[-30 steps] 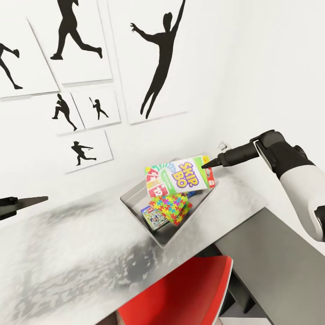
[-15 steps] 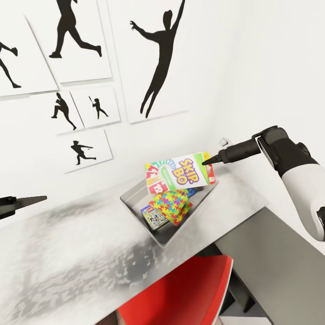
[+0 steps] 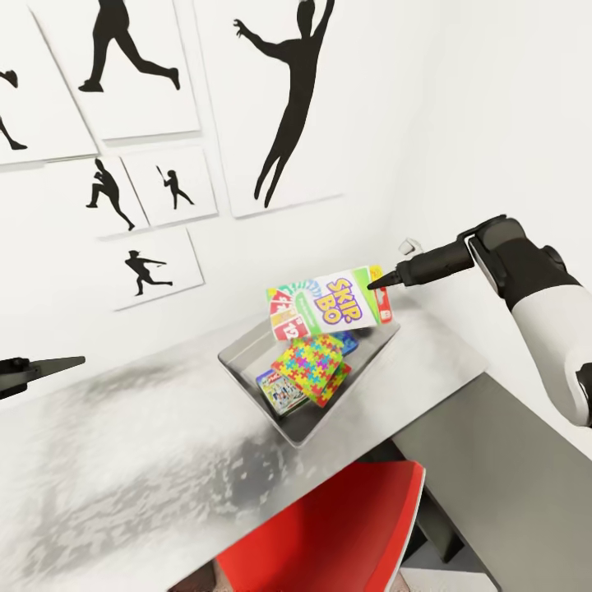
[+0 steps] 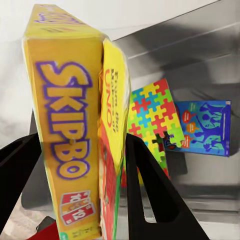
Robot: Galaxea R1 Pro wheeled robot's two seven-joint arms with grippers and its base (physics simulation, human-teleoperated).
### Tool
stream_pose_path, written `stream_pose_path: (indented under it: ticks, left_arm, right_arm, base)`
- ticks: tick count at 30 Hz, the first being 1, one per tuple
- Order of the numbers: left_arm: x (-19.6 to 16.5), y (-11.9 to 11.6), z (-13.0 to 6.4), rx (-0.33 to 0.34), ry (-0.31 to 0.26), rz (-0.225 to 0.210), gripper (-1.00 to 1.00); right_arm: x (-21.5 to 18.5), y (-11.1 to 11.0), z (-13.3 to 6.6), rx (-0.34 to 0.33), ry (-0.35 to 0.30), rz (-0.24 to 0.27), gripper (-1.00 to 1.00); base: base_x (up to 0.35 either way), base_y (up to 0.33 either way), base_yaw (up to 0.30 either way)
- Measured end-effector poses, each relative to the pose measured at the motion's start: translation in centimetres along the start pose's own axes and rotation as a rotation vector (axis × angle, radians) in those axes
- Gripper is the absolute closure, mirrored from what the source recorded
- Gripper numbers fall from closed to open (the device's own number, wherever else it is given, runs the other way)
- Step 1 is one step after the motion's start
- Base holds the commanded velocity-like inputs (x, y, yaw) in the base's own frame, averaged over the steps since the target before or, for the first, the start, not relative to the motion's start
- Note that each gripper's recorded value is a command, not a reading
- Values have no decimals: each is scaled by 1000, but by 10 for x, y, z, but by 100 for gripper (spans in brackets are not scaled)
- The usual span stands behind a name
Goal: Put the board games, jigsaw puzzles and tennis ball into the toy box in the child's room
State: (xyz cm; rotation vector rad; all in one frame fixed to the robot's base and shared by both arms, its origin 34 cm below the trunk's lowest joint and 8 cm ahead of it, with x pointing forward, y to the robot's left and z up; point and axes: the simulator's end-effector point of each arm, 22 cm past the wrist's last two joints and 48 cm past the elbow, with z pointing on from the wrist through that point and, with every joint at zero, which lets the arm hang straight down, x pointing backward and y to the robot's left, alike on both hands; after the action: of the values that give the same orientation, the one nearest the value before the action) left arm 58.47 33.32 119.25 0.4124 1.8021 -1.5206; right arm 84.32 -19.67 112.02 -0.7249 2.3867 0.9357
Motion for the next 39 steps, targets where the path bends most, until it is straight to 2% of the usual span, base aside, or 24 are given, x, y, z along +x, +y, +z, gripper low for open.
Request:
stream_pose_path:
  ticks: [14, 21, 25, 34, 39]
  left_arm:
    - [4, 11, 1, -7, 8, -21, -100]
    - [7, 16, 2, -10, 11, -32, -100]
    - [8, 19, 2, -11, 13, -39, -100]
    - [11, 25, 3, -15, 16, -52, -100]
    - [13, 29, 4, -17, 18, -59, -100]
  right_arm:
    - [-5, 10, 24, -30, 29, -20, 100]
    - [14, 9, 42, -22, 113, -46, 100]
    - [28, 16, 52, -58, 167, -63, 100]
    - [37, 21, 64, -91, 204, -73, 100]
    - [37, 15, 65, -69, 223, -86, 100]
  base:
    - [0, 0, 0]
    - [0, 0, 0]
    - [0, 0, 0]
    - [0, 0, 0]
    - [0, 0, 0]
